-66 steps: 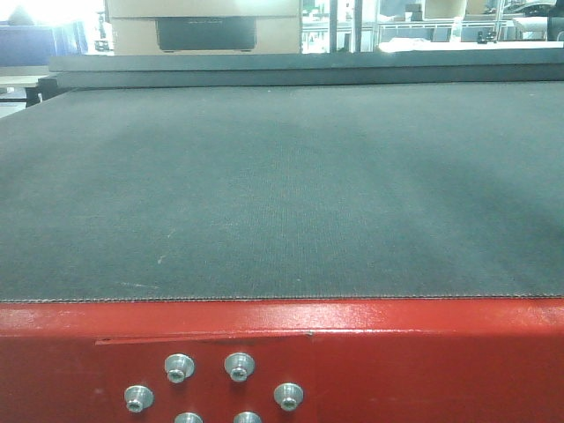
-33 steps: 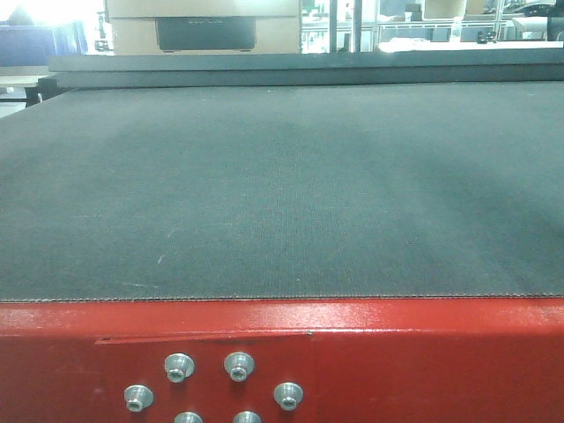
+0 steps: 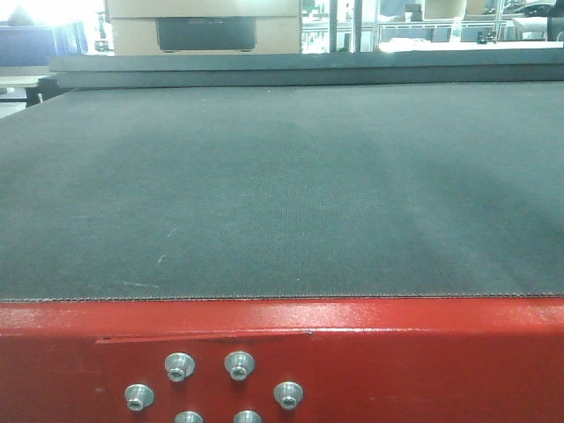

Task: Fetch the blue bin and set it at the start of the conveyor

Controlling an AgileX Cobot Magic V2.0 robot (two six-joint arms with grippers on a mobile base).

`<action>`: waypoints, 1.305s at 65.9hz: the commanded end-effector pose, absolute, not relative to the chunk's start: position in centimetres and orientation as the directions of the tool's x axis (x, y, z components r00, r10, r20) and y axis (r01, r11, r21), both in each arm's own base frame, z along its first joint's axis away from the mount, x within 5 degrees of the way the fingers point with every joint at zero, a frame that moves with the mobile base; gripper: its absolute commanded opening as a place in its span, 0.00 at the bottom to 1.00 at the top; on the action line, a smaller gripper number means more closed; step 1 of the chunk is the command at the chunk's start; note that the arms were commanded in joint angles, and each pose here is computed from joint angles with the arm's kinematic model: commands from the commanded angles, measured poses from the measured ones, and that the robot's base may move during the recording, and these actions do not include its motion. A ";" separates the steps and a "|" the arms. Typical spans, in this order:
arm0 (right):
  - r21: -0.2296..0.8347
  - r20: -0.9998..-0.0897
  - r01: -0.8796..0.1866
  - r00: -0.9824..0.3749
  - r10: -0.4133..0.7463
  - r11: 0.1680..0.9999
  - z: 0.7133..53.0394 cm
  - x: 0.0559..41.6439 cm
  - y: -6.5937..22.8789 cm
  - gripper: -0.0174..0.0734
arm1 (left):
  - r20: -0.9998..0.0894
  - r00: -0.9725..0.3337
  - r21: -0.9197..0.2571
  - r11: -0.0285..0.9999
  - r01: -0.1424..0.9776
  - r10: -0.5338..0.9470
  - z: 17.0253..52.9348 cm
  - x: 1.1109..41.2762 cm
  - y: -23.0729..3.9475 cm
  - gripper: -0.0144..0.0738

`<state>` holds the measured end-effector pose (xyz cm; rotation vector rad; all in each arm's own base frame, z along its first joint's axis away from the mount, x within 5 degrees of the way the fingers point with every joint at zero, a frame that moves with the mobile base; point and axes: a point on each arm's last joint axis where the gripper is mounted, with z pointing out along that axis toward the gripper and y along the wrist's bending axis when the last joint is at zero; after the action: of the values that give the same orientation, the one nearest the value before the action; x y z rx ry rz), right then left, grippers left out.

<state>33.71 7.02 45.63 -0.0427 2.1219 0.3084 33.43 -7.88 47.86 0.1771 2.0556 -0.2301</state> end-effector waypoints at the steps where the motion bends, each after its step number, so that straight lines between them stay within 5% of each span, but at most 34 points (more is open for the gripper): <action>1: 0.135 -0.809 -0.133 -0.587 0.032 0.982 44.6 33.5 6.3 0.02 | -0.847 -0.530 -0.106 0.969 0.221 0.028 46.8 33.0 -7.8 0.04; 23: 0.119 -0.646 -0.095 -0.764 0.004 0.988 34.4 37.5 6.9 0.02 | -0.691 -0.720 -0.103 0.978 0.182 0.061 34.2 36.4 -8.4 0.04; 40: 0.110 -0.575 -0.083 -0.818 -0.005 0.990 29.4 40.3 7.3 0.03 | -0.619 -0.782 -0.089 0.981 0.171 0.081 29.4 38.7 -8.9 0.04; 46: 0.108 -0.557 -0.081 -0.830 -0.007 0.991 28.6 40.7 7.4 0.12 | -0.604 -0.792 -0.086 0.982 0.170 0.084 28.6 39.0 -8.9 0.07; 50: 0.107 -0.546 -0.080 -0.838 -0.009 0.991 28.3 40.7 7.4 0.31 | -0.597 -0.797 -0.086 0.982 0.170 0.086 28.4 39.0 -8.9 0.19; 58: 0.105 -0.549 -0.081 -0.835 -0.010 0.991 28.5 40.6 7.4 0.71 | -0.604 -0.793 -0.086 0.982 0.170 0.085 28.7 39.0 -8.9 0.58; 64: 0.106 -0.560 -0.081 -0.829 -0.008 0.991 29.2 40.4 7.3 0.82 | -0.607 -0.790 -0.086 0.981 0.171 0.084 29.2 38.7 -8.9 0.88; 76: 0.110 -0.632 -0.086 -0.775 0.003 0.990 33.0 38.9 6.8 0.74 | -0.639 -0.764 -0.071 0.981 0.180 0.094 32.3 36.8 -8.3 0.73; 86: 0.114 -0.674 -0.054 -0.738 0.037 0.992 36.2 37.0 5.0 0.55 | -0.666 -0.739 -0.035 0.985 0.168 0.102 35.5 34.5 -7.0 0.58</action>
<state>38.16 6.38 33.58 -0.0285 2.4558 0.1925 35.92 -7.95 33.18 0.1981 2.4432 -0.1426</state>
